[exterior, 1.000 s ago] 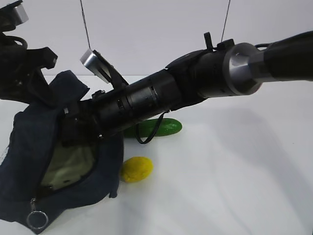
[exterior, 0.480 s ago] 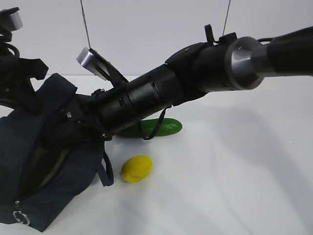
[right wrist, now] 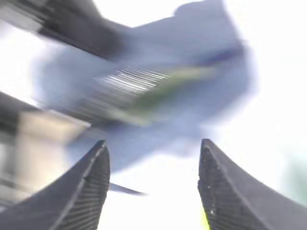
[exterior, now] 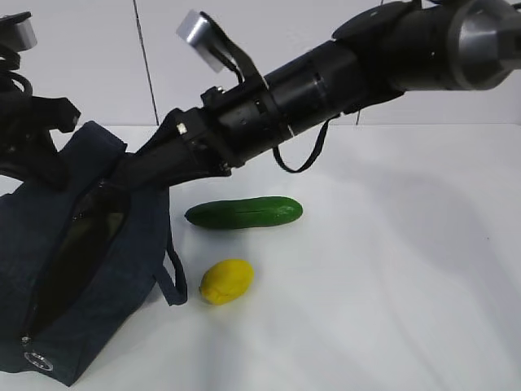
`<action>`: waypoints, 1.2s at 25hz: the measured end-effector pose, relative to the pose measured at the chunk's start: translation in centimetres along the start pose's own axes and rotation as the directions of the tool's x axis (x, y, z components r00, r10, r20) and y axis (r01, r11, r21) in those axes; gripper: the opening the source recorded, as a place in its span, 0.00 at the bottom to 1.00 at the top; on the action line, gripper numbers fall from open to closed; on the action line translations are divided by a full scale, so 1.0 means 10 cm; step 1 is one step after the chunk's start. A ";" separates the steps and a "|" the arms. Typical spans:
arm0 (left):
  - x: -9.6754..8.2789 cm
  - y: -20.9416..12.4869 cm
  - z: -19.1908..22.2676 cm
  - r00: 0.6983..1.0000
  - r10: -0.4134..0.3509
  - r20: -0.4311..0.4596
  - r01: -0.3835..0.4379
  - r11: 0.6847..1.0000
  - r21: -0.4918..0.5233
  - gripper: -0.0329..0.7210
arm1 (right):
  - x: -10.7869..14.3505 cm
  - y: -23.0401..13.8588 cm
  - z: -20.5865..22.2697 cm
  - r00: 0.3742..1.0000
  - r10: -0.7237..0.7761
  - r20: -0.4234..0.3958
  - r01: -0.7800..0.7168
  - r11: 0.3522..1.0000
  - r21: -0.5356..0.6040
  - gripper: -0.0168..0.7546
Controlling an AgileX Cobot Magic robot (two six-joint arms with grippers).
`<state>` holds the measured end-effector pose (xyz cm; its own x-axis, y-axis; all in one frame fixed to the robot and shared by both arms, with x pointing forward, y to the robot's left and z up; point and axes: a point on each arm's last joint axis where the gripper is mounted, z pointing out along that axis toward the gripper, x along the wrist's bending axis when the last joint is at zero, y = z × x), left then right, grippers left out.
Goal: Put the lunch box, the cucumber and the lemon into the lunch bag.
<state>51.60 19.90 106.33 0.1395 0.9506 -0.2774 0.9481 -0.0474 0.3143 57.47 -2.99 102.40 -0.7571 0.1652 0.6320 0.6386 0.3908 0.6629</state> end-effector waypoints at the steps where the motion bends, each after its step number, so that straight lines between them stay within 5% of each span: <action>1: 0.00 0.00 0.00 1.000 0.000 0.000 0.000 1.000 0.000 0.03 | 0.00 0.04 -0.06 1.000 -0.020 0.003 0.020 1.000 0.002 0.61; 6: -0.01 0.00 0.00 1.000 -0.007 0.010 0.007 1.000 0.001 0.03 | -0.03 0.24 -0.34 0.967 -0.221 0.124 0.208 0.972 0.106 0.61; 12: -0.01 0.00 0.00 1.000 -0.009 0.014 0.009 1.000 0.001 0.03 | -0.15 0.42 -0.63 0.756 -0.560 0.340 0.419 0.812 0.406 0.61; 16: -0.01 0.00 0.00 1.000 -0.010 0.016 0.010 1.000 -0.003 0.03 | -0.35 0.36 -0.67 0.638 -0.702 0.317 0.455 0.675 0.581 0.61; 20: -0.01 0.01 0.00 1.000 -0.010 0.016 0.011 1.000 -0.012 0.03 | -0.64 0.21 -0.57 0.610 -0.757 0.234 0.459 0.578 0.675 0.61; 30: -0.02 0.02 0.00 1.000 -0.012 0.020 0.013 1.000 -0.021 0.03 | -1.19 -0.02 -0.28 0.624 -0.764 0.168 0.452 0.527 0.719 0.73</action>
<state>51.75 19.72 106.44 0.1334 0.9447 -0.2996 0.9436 -0.0286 0.3300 66.72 -7.55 95.86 -0.9828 -0.0433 -0.1794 -0.1044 0.9322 0.3466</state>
